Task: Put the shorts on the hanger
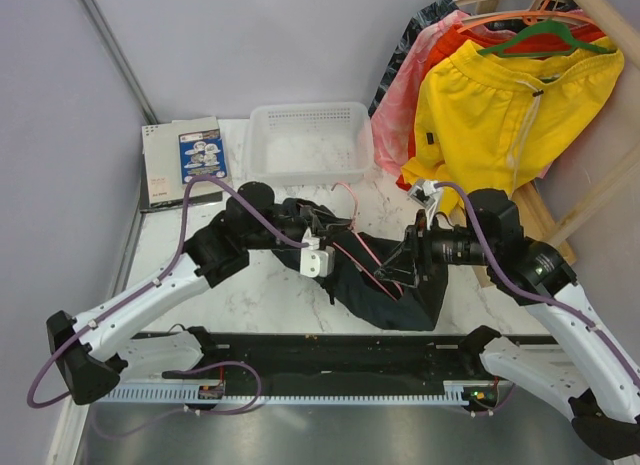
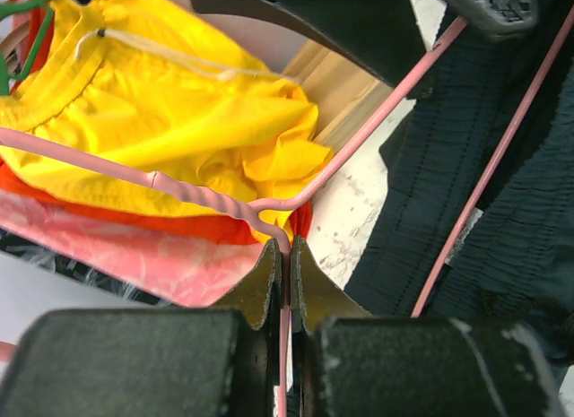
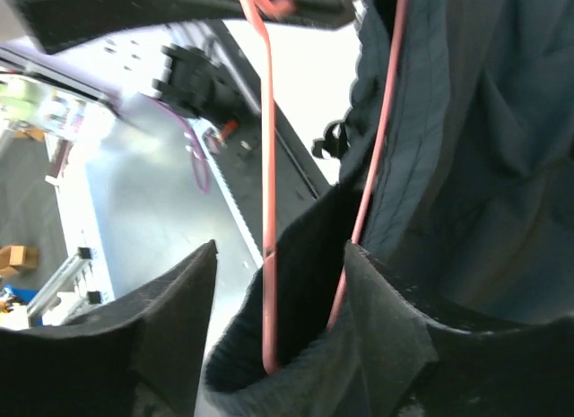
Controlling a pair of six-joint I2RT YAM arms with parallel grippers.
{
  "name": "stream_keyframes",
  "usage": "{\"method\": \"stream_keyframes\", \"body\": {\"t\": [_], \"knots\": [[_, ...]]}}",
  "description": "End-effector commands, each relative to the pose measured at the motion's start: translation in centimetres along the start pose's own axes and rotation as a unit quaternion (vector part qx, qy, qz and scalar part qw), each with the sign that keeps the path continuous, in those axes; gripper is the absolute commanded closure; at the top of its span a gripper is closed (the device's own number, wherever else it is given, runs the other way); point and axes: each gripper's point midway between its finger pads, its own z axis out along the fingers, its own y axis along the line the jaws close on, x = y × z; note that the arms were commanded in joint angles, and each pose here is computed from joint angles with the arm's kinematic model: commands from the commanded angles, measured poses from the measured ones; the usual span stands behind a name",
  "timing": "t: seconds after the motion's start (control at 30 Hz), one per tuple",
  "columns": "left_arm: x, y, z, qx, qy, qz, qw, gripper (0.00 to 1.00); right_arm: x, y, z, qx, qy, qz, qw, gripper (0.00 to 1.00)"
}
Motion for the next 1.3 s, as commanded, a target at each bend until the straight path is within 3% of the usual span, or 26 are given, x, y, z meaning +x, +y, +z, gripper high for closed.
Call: {"method": "stream_keyframes", "body": {"t": [0.0,0.1,0.33,0.93,0.97,1.07,1.27], "knots": [[-3.6,1.7,0.1,0.001,-0.065,0.023,0.998,0.98,-2.3,2.8,-0.6,-0.07,-0.056,-0.005,0.996,0.45],[-3.2,2.2,0.5,-0.009,-0.061,0.03,0.998,0.98,-1.9,3.5,-1.0,-0.093,-0.055,0.01,0.994,0.54],[-2.5,3.8,1.7,-0.036,-0.058,0.034,0.997,0.98,-0.6,2.9,-1.3,-0.096,-0.05,0.068,0.992,0.62],[-3.0,5.9,1.7,-0.071,-0.066,0.046,0.994,0.98,-0.5,0.7,-1.4,-0.068,-0.084,0.139,0.984,0.65],[-3.1,6.0,1.6,-0.073,-0.067,0.045,0.994,0.98,-0.7,0.9,-1.5,-0.074,-0.086,0.141,0.983,0.74],[-2.8,6.0,1.8,-0.075,-0.062,0.043,0.994,0.98,-1.8,1.8,-2.1,-0.093,-0.097,0.145,0.98,0.9],[-0.1,7.6,2.7,-0.104,-0.036,0.02,0.994,0.98,-3.3,4.4,-3.7,-0.134,-0.095,0.154,0.974,0.91]]}}
